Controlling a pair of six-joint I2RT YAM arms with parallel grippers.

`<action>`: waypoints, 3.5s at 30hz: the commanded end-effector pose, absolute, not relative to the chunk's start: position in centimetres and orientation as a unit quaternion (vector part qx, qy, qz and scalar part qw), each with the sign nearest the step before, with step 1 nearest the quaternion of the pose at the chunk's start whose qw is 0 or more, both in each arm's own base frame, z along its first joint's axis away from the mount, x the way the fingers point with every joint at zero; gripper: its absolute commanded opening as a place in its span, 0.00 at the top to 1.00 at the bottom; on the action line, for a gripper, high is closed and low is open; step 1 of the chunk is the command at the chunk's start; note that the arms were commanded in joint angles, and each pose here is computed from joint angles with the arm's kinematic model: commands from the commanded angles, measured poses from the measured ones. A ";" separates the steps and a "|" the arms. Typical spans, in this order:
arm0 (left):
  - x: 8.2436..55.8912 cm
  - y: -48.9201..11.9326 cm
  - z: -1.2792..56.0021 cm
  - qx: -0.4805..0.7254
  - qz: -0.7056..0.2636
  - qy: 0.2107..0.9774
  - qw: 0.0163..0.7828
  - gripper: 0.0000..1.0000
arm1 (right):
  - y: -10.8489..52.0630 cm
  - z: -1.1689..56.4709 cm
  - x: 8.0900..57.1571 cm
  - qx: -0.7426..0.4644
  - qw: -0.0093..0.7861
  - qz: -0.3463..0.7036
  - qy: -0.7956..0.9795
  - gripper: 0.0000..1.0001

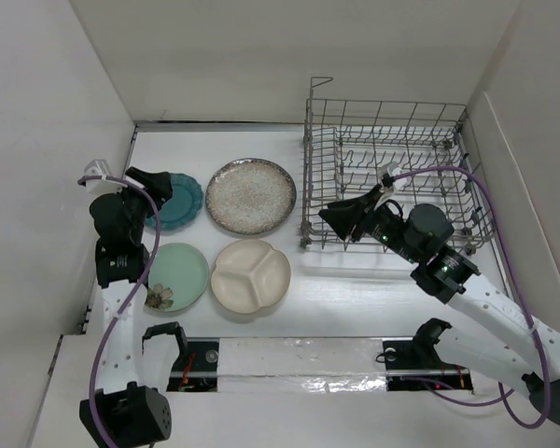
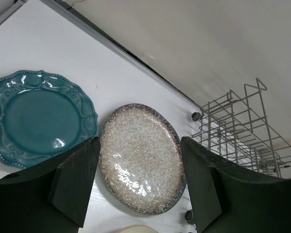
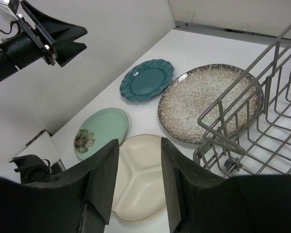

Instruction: Load the plates into the dish rack

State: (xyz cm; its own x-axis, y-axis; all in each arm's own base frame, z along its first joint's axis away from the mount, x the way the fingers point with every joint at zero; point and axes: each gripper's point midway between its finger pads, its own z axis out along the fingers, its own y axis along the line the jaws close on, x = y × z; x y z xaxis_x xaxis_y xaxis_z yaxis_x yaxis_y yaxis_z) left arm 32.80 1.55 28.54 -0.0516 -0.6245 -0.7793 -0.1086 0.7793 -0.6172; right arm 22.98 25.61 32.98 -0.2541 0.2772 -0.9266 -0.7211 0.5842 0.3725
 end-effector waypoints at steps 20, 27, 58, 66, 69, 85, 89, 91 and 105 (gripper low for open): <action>33.2 7.3 20.4 -0.419 -0.073 0.722 0.545 0.94 | 25.3 34.4 22.5 -0.166 0.610 0.430 0.645 1.00; 34.1 11.0 14.9 -0.487 -0.071 0.722 0.487 0.87 | 24.8 35.0 22.1 -0.164 0.615 0.429 0.640 0.93; 38.8 8.7 3.2 -0.541 -0.185 0.733 0.367 0.45 | 24.8 34.8 22.2 -0.165 0.618 0.425 0.641 0.59; 39.1 9.1 4.7 -0.555 -0.207 0.691 0.414 0.68 | 25.1 34.4 22.5 -0.165 0.615 0.422 0.646 0.61; 38.8 9.8 5.3 -0.561 -0.197 0.674 0.439 0.86 | 25.1 34.2 22.6 -0.165 0.613 0.420 0.648 0.62; 37.2 13.9 14.5 -0.529 -0.129 0.596 0.590 1.00 | 27.6 32.9 22.8 -0.189 0.589 0.423 0.662 0.66; 37.0 13.7 18.6 -0.493 -0.135 0.581 0.634 1.00 | 28.6 33.1 22.6 -0.199 0.577 0.434 0.662 0.85; 37.0 13.6 19.9 -0.478 -0.133 0.580 0.646 1.00 | 29.2 33.5 22.2 -0.203 0.570 0.446 0.660 0.86; 36.0 11.6 26.1 -0.403 -0.163 0.564 0.702 1.00 | 37.2 34.9 24.6 -0.218 0.518 0.501 0.659 0.54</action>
State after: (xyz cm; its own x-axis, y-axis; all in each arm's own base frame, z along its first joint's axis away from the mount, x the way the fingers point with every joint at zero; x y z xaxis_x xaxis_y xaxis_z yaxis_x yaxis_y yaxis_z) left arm 34.57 11.56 15.48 0.1366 -0.7478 -0.6498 -0.4675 0.5296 -0.7078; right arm 23.98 34.72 31.11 -0.3928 0.1635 -0.9050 -0.7684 0.4823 0.4207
